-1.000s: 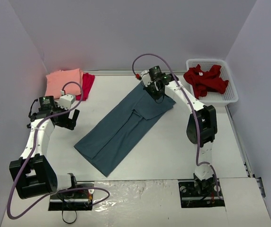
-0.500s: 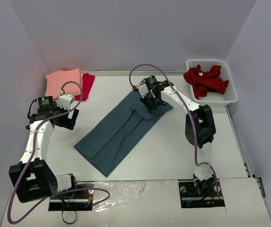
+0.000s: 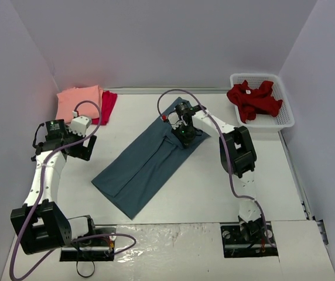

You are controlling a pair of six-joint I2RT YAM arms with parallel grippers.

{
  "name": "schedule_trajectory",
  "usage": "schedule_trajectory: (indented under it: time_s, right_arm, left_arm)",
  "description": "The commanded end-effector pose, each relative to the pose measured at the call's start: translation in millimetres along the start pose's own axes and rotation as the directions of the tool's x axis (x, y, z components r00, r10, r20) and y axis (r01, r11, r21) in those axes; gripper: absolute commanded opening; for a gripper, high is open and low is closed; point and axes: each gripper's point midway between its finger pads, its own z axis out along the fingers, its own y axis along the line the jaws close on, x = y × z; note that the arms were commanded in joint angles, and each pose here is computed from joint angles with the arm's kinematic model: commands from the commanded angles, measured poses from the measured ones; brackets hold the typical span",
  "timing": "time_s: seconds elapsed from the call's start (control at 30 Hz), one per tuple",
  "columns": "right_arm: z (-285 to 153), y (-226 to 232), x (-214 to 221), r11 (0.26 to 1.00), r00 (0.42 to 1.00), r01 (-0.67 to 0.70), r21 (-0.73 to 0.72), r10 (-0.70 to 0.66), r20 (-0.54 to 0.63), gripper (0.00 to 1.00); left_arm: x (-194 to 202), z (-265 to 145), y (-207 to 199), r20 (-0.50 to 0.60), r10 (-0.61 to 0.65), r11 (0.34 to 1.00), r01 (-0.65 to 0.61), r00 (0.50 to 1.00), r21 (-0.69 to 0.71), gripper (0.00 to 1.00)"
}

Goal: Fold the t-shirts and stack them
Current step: Rotate the tshirt 90 degrees

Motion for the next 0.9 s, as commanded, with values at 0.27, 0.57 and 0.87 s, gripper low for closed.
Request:
schedule_trajectory:
  time_s: [0.27, 0.57, 0.87]
  right_arm:
    - [20, -44, -4, 0.992, 0.997, -0.014, 0.126, 0.023, -0.072, 0.00]
    - [22, -102, -19, 0.960, 0.996, -0.057, 0.274, 0.072, -0.048, 0.00]
    - [8, -150, -32, 0.895, 0.994, -0.092, 0.437, 0.109, -0.014, 0.00]
  left_arm:
    - [-5, -1, 8, 0.008, -0.013, 1.000, 0.013, 1.000, -0.026, 0.94]
    - [-7, 2, 3, 0.007, -0.015, 1.000, 0.015, 1.000, 0.005, 0.94]
    - [-5, 9, -1, -0.015, -0.022, 0.999, 0.022, 1.000, 0.046, 0.94]
